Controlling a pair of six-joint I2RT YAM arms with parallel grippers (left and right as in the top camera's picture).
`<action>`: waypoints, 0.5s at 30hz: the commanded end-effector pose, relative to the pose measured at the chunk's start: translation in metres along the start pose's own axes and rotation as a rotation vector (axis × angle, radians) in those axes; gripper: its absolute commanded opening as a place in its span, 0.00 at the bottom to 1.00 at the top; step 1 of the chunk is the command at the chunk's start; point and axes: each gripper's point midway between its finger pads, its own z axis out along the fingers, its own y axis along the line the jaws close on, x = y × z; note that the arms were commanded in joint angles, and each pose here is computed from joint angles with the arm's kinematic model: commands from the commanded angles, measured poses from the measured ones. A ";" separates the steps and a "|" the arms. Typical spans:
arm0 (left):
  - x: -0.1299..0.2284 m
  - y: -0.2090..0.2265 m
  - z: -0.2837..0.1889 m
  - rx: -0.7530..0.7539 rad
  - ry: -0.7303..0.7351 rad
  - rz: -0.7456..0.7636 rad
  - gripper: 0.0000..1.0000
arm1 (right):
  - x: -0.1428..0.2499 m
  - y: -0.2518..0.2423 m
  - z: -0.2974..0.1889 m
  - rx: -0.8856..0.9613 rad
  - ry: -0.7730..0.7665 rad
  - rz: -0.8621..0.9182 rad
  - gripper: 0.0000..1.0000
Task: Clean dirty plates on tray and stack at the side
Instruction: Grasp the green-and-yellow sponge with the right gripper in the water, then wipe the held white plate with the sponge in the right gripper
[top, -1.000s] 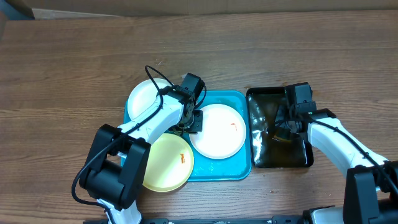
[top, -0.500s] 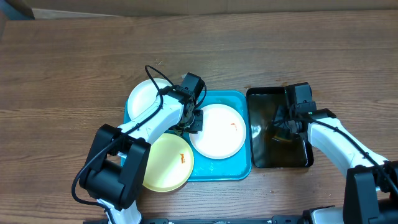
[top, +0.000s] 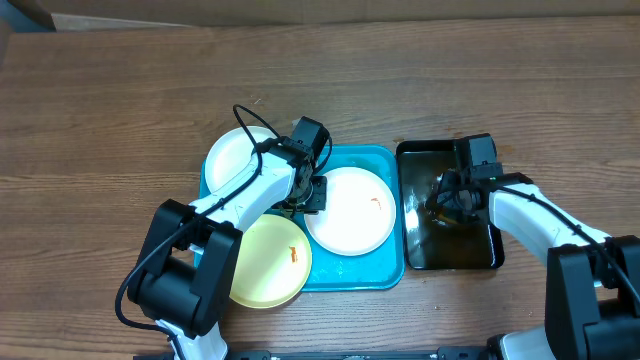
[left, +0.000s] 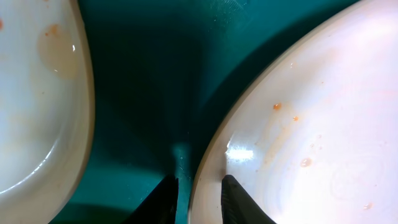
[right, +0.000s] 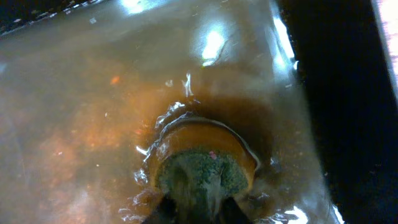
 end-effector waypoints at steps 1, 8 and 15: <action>0.000 -0.002 -0.001 0.005 -0.003 0.007 0.26 | -0.009 0.013 -0.011 -0.051 0.017 -0.006 0.38; -0.001 -0.002 -0.001 0.008 -0.009 0.007 0.20 | 0.008 0.006 -0.025 -0.006 0.138 -0.013 0.38; -0.002 -0.002 -0.001 0.009 -0.011 -0.005 0.10 | 0.016 0.005 -0.024 -0.009 0.164 -0.014 0.05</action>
